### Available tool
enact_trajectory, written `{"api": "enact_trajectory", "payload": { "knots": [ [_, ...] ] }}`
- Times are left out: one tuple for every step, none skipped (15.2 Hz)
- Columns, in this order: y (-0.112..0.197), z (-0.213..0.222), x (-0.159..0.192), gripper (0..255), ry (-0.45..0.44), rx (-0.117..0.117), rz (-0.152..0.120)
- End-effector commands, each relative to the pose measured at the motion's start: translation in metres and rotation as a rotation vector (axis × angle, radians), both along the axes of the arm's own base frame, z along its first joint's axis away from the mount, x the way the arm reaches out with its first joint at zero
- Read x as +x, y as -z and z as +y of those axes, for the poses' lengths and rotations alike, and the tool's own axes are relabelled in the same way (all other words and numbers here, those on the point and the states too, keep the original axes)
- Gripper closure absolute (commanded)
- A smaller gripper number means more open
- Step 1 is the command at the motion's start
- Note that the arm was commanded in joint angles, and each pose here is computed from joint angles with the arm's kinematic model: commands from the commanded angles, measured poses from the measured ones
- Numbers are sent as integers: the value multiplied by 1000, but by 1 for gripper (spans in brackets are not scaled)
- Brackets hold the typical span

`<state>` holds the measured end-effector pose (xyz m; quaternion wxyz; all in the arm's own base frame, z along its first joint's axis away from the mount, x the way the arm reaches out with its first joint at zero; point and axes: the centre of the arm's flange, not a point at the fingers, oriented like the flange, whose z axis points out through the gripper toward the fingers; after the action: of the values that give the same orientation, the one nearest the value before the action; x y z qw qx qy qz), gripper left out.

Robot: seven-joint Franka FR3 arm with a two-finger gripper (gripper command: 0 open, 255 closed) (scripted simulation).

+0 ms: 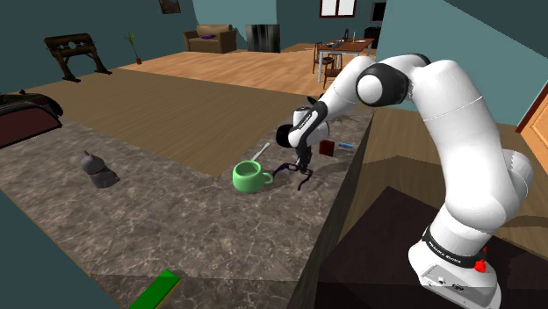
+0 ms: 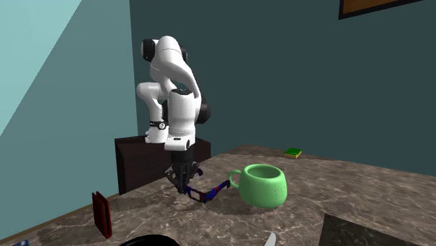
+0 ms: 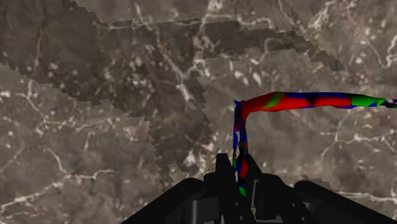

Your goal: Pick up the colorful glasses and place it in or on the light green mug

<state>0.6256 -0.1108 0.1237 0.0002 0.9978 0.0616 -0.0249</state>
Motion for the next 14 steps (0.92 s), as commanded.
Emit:
{"api": "enact_trajectory", "payload": {
  "knots": [
    [-11,0,1,255,0,0,0],
    [-16,0,1,255,0,0,0],
    [-22,0,1,255,0,0,0],
    [-27,0,1,255,0,0,0],
    [-32,0,1,255,0,0,0],
    [-38,0,1,255,0,0,0],
    [-43,0,1,255,0,0,0],
    [-48,0,1,255,0,0,0],
    [-53,0,1,255,0,0,0],
    [-59,0,1,255,0,0,0],
    [-64,0,1,255,0,0,0],
    [-69,0,1,255,0,0,0],
    [-75,0,1,255,0,0,0],
    [-80,0,1,255,0,0,0]
  ]
}}
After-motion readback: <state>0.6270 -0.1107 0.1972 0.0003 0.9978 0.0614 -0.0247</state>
